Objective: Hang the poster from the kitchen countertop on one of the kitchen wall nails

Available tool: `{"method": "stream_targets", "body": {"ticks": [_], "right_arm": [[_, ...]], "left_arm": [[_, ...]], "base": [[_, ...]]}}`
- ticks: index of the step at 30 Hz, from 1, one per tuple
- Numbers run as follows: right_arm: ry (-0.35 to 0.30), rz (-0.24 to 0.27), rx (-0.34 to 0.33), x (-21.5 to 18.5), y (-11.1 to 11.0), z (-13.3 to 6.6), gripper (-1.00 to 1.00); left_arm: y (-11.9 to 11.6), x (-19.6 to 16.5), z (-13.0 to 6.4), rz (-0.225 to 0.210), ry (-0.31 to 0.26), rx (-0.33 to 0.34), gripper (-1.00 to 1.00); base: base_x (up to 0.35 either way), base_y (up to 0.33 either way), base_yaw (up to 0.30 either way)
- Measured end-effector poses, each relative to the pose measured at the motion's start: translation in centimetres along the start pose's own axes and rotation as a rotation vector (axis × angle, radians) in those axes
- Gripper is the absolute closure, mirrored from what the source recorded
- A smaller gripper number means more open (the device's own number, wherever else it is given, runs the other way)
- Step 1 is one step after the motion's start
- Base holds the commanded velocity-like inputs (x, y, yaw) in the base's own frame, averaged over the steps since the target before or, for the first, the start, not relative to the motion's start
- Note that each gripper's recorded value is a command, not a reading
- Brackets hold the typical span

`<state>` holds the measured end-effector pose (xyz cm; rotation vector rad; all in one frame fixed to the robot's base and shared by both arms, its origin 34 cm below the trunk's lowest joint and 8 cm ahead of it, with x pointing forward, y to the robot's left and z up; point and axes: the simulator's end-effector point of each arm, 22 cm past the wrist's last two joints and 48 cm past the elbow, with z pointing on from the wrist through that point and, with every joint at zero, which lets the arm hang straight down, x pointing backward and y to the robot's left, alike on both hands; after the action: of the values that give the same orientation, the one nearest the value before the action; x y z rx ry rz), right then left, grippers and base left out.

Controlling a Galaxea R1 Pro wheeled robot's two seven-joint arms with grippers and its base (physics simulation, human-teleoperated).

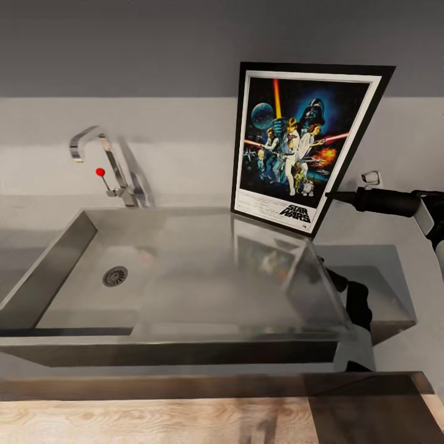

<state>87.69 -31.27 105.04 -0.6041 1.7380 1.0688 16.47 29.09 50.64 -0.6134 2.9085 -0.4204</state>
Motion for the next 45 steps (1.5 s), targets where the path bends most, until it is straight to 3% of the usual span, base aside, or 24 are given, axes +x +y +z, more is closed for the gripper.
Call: {"method": "stream_targets", "body": {"ticks": [8, 14, 26, 36, 45], "right_arm": [[-0.004, -0.051, -0.001, -1.4, 0.5, -0.1, 1.00], [-0.005, -0.059, -0.001, -1.6, 0.6, -0.1, 1.00], [-0.005, -0.058, -0.004, -1.7, 0.7, 0.1, 1.00], [-0.006, -0.056, -0.006, -1.7, 0.7, 0.1, 1.00], [-0.004, -0.012, -0.006, -1.6, 0.7, 0.1, 1.00]], "left_arm": [[0.0, 0.0, 0.0, 0.000, 0.000, 0.000, -1.00], [0.0, 0.0, 0.0, 0.000, 0.000, 0.000, -1.00], [0.0, 0.0, 0.0, -0.001, 0.000, -0.001, -1.00], [0.0, 0.0, 0.0, -0.001, 0.000, -0.001, -1.00], [0.1, 0.0, 0.0, -0.001, 0.000, -0.002, -1.00]], "base": [[-0.172, 0.006, 0.000], [-0.162, 0.000, 0.000], [-0.303, 0.000, 0.000], [-0.101, 0.015, 0.000], [-0.222, 0.143, 0.000]]}}
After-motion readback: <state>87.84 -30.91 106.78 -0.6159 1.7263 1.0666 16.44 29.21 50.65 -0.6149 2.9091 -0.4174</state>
